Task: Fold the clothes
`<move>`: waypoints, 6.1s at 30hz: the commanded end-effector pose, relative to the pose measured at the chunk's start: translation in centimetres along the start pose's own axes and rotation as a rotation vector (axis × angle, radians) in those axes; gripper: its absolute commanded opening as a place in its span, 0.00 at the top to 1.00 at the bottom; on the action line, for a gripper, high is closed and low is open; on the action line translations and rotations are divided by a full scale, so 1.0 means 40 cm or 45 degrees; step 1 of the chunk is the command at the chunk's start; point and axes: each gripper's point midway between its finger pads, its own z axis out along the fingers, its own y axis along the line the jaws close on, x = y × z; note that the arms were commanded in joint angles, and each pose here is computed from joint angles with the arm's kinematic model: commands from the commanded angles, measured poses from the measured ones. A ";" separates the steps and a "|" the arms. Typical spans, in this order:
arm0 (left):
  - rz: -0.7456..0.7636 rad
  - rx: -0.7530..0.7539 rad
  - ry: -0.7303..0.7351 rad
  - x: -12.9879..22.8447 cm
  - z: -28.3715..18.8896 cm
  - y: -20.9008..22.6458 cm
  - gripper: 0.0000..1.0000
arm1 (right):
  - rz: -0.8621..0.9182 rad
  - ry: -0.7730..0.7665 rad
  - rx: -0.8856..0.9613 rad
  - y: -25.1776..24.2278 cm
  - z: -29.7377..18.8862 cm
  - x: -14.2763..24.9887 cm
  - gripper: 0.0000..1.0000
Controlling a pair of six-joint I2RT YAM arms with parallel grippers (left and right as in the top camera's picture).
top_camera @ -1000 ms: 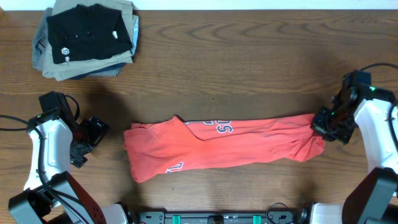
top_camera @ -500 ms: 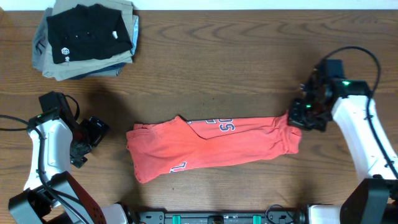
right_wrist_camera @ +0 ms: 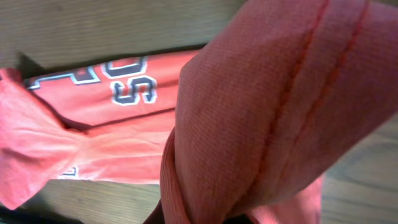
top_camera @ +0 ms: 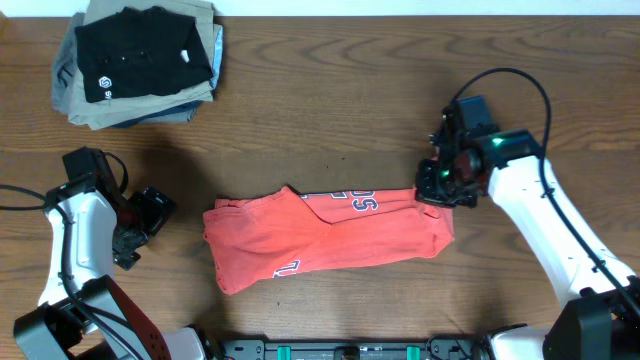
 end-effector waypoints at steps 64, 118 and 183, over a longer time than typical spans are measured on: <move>0.011 -0.002 0.010 0.007 0.003 0.000 0.02 | -0.236 0.262 -0.254 0.214 0.231 0.168 0.99; 0.011 -0.002 0.010 0.007 0.003 0.000 0.02 | -0.136 0.187 -0.044 0.000 0.146 0.009 0.97; 0.362 0.465 0.557 0.221 0.011 -0.107 0.02 | 0.091 -0.167 0.169 -0.166 -0.118 -0.090 0.01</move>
